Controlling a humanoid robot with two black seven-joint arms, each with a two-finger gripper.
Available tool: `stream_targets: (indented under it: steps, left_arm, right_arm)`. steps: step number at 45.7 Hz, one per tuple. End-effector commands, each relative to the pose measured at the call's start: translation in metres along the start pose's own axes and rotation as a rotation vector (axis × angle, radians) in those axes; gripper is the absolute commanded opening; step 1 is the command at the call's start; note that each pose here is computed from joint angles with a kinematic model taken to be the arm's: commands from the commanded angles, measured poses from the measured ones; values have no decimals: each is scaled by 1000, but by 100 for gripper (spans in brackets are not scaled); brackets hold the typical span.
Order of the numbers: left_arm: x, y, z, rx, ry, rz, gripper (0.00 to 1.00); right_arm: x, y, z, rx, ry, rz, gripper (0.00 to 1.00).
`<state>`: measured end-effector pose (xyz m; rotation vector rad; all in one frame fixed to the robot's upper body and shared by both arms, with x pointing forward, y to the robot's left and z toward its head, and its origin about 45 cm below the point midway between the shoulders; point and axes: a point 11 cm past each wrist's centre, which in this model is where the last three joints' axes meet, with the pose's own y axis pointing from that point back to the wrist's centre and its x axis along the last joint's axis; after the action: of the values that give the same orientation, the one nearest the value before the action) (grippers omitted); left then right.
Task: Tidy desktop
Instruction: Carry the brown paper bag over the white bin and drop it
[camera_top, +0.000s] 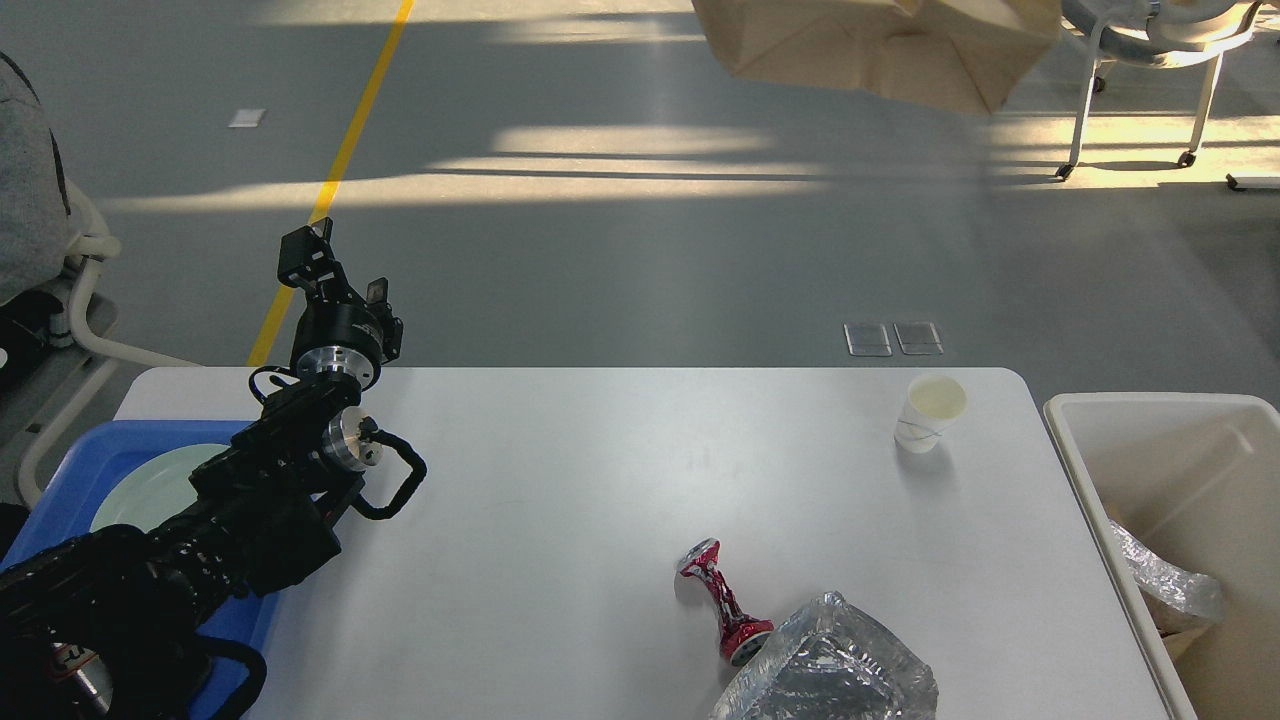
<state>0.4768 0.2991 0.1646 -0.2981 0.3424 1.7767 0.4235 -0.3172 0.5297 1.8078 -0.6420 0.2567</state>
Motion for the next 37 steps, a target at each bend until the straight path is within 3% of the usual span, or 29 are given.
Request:
stream_targets:
  steps: [1, 11, 20, 32, 37]
  left_arm:
    - [0, 0, 0, 1, -1, 0, 96]
    - [0, 0, 0, 0, 1, 1, 96]
    - [0, 0, 0, 1, 0, -1, 96]
    - [0, 0, 0, -1, 0, -1, 96]
    - [0, 0, 0, 1, 0, -1, 96]
  right_arm:
    - [-2, -47, 86, -145, -131, -36, 0]
    - [-39, -99, 208, -346, -310, -96, 0]
    - [-85, -123, 272, -480, -376, -180, 0]
    - [-132, -145, 356, -771, -294, -20, 0]
    - [-146, -150, 380, -840, -261, 75, 10]
